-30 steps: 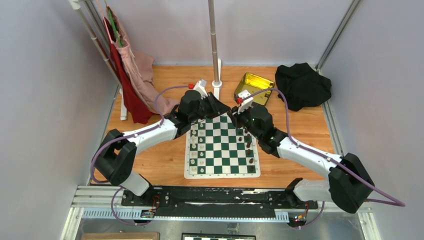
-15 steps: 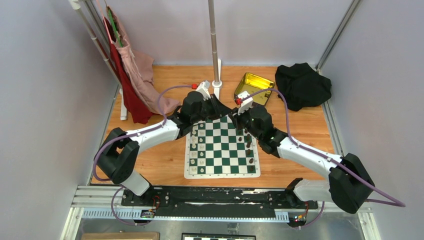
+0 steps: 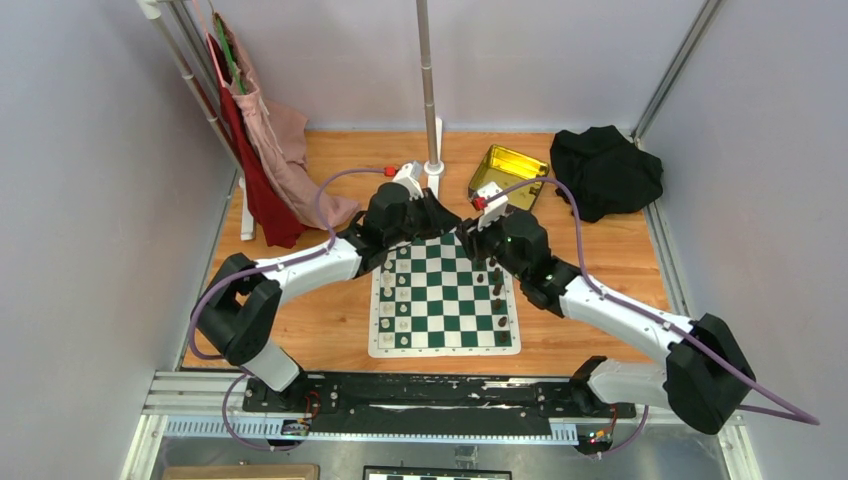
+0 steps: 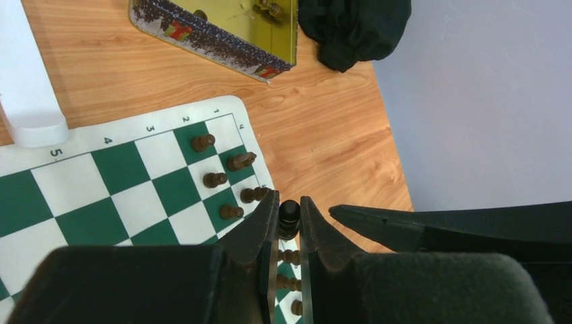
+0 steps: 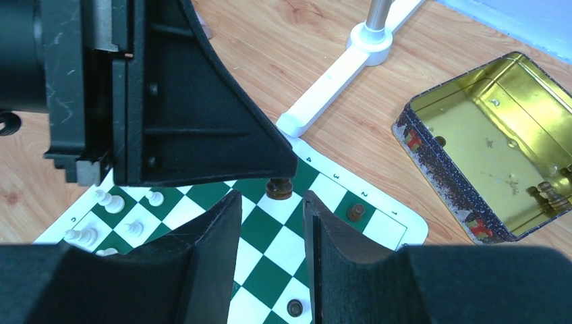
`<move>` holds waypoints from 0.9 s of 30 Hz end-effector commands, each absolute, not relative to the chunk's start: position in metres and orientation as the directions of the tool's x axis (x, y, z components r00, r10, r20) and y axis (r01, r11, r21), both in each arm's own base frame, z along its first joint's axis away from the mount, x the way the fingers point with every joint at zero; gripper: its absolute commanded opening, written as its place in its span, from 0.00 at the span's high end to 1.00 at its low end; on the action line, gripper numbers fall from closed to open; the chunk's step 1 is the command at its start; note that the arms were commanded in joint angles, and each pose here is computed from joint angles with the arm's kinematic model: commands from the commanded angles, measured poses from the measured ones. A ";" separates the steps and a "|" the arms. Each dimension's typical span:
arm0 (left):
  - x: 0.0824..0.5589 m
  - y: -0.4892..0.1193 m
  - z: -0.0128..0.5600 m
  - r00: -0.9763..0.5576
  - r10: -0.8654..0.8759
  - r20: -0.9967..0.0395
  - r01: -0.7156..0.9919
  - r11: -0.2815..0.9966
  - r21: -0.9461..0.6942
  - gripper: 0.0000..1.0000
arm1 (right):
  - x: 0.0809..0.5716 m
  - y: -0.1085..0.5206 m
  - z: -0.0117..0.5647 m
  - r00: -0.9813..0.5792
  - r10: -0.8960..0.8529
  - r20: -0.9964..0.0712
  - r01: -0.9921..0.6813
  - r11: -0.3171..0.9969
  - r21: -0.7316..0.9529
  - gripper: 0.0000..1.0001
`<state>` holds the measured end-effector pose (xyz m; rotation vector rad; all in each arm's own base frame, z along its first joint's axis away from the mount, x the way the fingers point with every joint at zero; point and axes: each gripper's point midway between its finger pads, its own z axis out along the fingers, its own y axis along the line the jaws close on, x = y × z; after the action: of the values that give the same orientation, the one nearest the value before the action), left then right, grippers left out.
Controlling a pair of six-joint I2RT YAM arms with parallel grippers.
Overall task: Set up the chess pieces on the board
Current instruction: Place the chess piece on the chessboard.
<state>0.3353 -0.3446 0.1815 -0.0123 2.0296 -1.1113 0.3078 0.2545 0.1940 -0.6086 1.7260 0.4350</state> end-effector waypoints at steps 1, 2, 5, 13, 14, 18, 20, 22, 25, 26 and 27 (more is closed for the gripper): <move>0.344 -0.348 0.199 -0.620 -0.354 -0.700 0.398 0.627 -0.670 1.00 | 0.296 0.254 0.211 -0.144 -0.157 -0.977 -0.628 0.777 -0.032 0.57; 0.344 -0.348 0.200 -0.613 -0.351 -0.708 0.404 0.631 -0.662 1.00 | 0.294 0.251 0.213 -0.143 -0.156 -0.977 -0.625 0.780 -0.033 0.57; 0.340 -0.346 0.200 -0.590 -0.331 -0.736 0.424 0.649 -0.632 1.00 | 0.289 0.235 0.222 -0.122 -0.136 -0.983 -0.587 0.809 -0.040 0.57; 0.301 -0.361 0.175 -0.494 -0.178 -0.851 0.514 0.730 -0.451 1.00 | 0.293 0.193 0.229 -0.082 -0.168 -0.982 -0.434 0.894 -0.116 0.58; 0.295 -0.364 0.170 -0.482 -0.160 -0.862 0.523 0.737 -0.429 1.00 | 0.294 0.189 0.229 -0.083 -0.169 -0.982 -0.413 0.903 -0.120 0.58; 0.271 -0.375 0.148 -0.437 -0.079 -0.896 0.560 0.756 -0.340 1.00 | 0.300 0.172 0.230 -0.070 -0.149 -0.986 -0.319 0.940 -0.119 0.59; 0.262 -0.377 0.136 -0.416 -0.035 -0.909 0.578 0.762 -0.294 1.00 | 0.302 0.166 0.230 -0.058 -0.135 -0.989 -0.281 0.953 -0.113 0.59; 0.252 -0.379 0.123 -0.400 -0.003 -0.917 0.590 0.765 -0.259 1.00 | 0.305 0.160 0.230 -0.053 -0.126 -0.991 -0.250 0.962 -0.109 0.59; 0.242 -0.379 0.110 -0.384 0.007 -0.923 0.598 0.764 -0.242 1.00 | 0.308 0.155 0.231 -0.040 -0.103 -0.994 -0.220 0.971 -0.092 0.59; 0.240 -0.379 0.107 -0.378 0.009 -0.926 0.600 0.764 -0.238 1.00 | 0.309 0.154 0.231 -0.035 -0.095 -0.995 -0.212 0.974 -0.086 0.59; 0.238 -0.380 0.105 -0.372 0.013 -0.928 0.603 0.763 -0.231 1.00 | 0.310 0.153 0.231 -0.029 -0.089 -0.996 -0.204 0.976 -0.081 0.59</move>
<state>0.2332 -0.3798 0.1040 0.4913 1.9510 -0.7302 0.3027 0.1665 0.2159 -0.3382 1.6699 0.1263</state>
